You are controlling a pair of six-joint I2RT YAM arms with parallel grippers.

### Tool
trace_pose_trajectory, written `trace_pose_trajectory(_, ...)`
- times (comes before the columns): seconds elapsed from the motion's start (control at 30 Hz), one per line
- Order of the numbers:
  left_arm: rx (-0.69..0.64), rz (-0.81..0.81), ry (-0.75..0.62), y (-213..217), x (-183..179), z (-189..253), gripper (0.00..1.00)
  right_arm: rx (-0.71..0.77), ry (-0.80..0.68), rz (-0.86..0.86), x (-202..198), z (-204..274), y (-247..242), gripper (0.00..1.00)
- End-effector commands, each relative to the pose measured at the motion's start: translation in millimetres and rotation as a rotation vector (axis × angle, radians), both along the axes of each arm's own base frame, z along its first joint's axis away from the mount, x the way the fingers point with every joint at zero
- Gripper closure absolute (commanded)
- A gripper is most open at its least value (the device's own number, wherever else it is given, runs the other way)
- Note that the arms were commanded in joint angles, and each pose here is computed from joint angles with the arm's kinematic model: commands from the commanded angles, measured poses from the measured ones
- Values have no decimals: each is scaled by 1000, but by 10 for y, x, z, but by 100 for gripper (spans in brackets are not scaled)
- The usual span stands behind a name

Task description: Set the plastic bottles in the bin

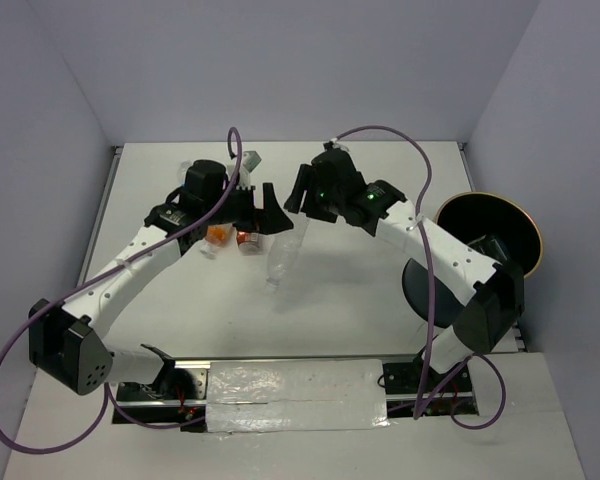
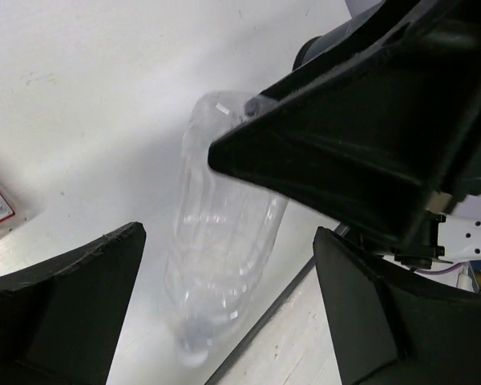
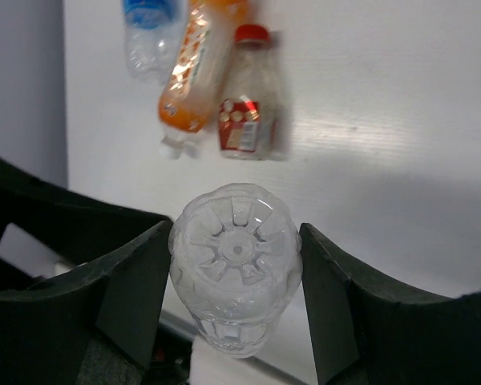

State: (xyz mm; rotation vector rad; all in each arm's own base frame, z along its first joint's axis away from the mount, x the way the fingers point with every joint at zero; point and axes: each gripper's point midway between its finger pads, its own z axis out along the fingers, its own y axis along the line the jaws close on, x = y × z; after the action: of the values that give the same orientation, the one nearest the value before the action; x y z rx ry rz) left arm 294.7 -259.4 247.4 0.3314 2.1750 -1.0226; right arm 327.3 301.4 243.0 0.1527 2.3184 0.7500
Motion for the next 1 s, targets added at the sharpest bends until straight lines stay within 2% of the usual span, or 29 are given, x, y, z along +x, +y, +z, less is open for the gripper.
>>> trace_pose_trajectory(0.0,-16,-31,-62,-64,62,242,1,-206,-130,-203,215,300,-607,68)
trace_pose_trajectory(0.17,-16,-28,-163,16,17,575,1,-377,-209,-371,383,602,-1255,68)
trace_pose_trajectory(0.33,27,99,-274,261,120,884,1,-420,-387,-581,401,1490,-2073,68)
trace_pose_trajectory(0.43,52,174,-287,378,199,933,1,-463,-498,-705,197,2002,-2566,67)
trace_pose_trajectory(0.57,4,236,-282,448,289,971,1,-496,-637,-928,-321,2531,-3203,66)
trace_pose_trajectory(0.87,-15,235,-216,380,396,822,1,-584,-663,-1229,-1176,2539,-3919,65)
trace_pose_trajectory(0.97,-14,231,-207,371,395,787,1,-644,-641,-1251,-1230,2358,-3983,65)
